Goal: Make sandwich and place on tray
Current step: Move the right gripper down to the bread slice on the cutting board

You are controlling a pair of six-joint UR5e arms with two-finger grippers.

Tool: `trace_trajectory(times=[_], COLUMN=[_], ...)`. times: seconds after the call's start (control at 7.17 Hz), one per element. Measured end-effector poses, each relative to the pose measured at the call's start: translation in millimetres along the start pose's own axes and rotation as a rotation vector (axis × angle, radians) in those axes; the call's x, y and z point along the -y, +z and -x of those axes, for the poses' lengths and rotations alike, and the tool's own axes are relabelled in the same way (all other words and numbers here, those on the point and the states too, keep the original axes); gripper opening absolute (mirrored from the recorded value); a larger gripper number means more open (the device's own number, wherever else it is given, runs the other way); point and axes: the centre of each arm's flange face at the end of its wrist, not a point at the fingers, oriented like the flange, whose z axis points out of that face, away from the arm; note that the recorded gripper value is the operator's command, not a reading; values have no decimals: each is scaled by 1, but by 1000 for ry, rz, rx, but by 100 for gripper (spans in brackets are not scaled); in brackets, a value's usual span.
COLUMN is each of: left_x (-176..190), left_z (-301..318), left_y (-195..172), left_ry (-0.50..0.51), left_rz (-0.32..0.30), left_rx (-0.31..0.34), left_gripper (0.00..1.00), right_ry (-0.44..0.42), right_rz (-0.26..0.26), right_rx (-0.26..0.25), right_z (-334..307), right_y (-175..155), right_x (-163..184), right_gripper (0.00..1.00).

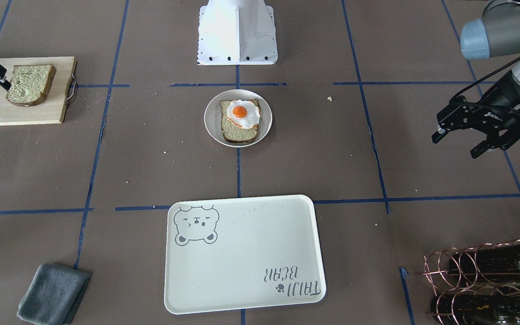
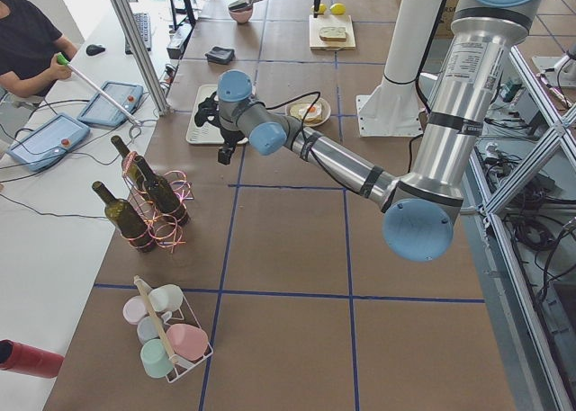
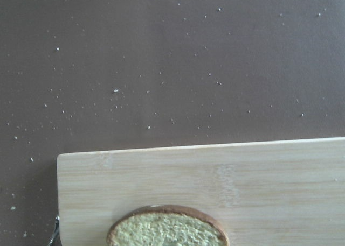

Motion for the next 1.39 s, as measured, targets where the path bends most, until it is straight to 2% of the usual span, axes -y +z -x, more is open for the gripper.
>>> trace_trajectory(times=[0.84,0.98,1.12,1.39], left_x=[-1,-1,-1,-2], left_z=[-10,-10,-10,-10], left_y=[-8,-8,-9,-9], left_ry=[-4,-3,-2,-3], left_rz=[-19,-20,-20,-20], left_rx=[-12,-12,-13,-13], left_gripper=[100,100,100,100], right_ry=[-34,-43,-49,-57], right_rz=[100,114,122,136], right_rx=[-66,-69,-71,-74], right_z=[-18,-17,-16,-16], right_y=[34,36,38,41], right_x=[-35,-38,-40,-43], right_gripper=[98,83,73,72])
